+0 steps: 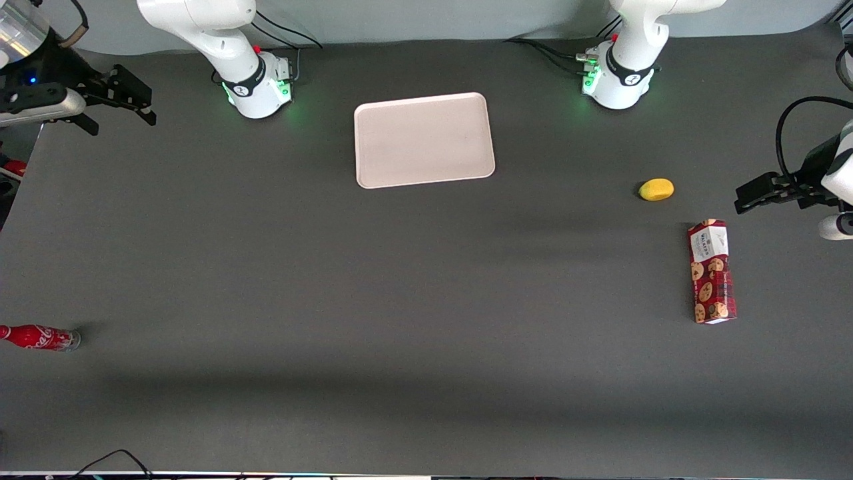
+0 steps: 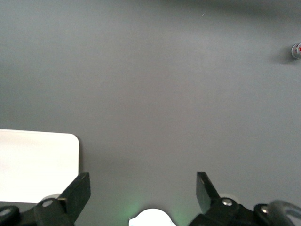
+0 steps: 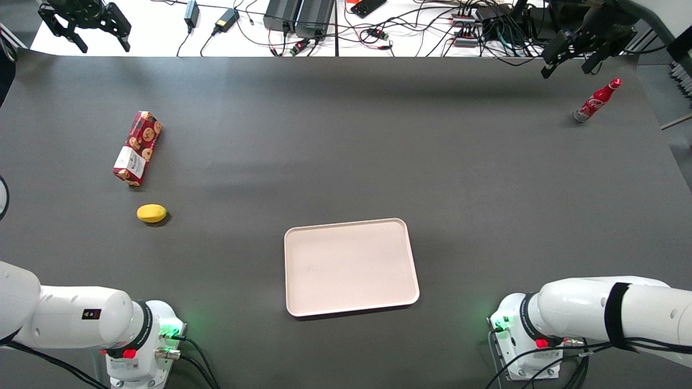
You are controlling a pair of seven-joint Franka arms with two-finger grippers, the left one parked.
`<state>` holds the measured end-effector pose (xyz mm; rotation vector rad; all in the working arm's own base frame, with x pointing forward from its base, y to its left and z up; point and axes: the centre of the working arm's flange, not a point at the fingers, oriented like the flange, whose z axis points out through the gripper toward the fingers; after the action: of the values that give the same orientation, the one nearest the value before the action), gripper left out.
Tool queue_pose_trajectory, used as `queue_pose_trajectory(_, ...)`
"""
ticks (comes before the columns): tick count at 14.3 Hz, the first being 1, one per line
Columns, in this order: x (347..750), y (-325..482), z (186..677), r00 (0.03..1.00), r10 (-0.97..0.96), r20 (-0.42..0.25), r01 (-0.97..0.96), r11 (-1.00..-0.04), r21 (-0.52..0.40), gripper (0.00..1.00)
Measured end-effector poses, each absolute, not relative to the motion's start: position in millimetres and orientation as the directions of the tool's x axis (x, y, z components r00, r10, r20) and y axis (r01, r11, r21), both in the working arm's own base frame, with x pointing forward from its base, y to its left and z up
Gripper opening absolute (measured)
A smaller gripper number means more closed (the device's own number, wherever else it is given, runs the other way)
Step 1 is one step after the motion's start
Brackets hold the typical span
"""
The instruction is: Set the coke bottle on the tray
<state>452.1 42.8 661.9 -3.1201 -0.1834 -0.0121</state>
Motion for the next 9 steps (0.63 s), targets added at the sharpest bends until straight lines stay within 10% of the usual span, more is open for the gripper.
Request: queue_pose_trajectory(9, 501, -64, 623, 0.978, 0.209, -0.025, 0.210, -0.977, 0.047, 1.00)
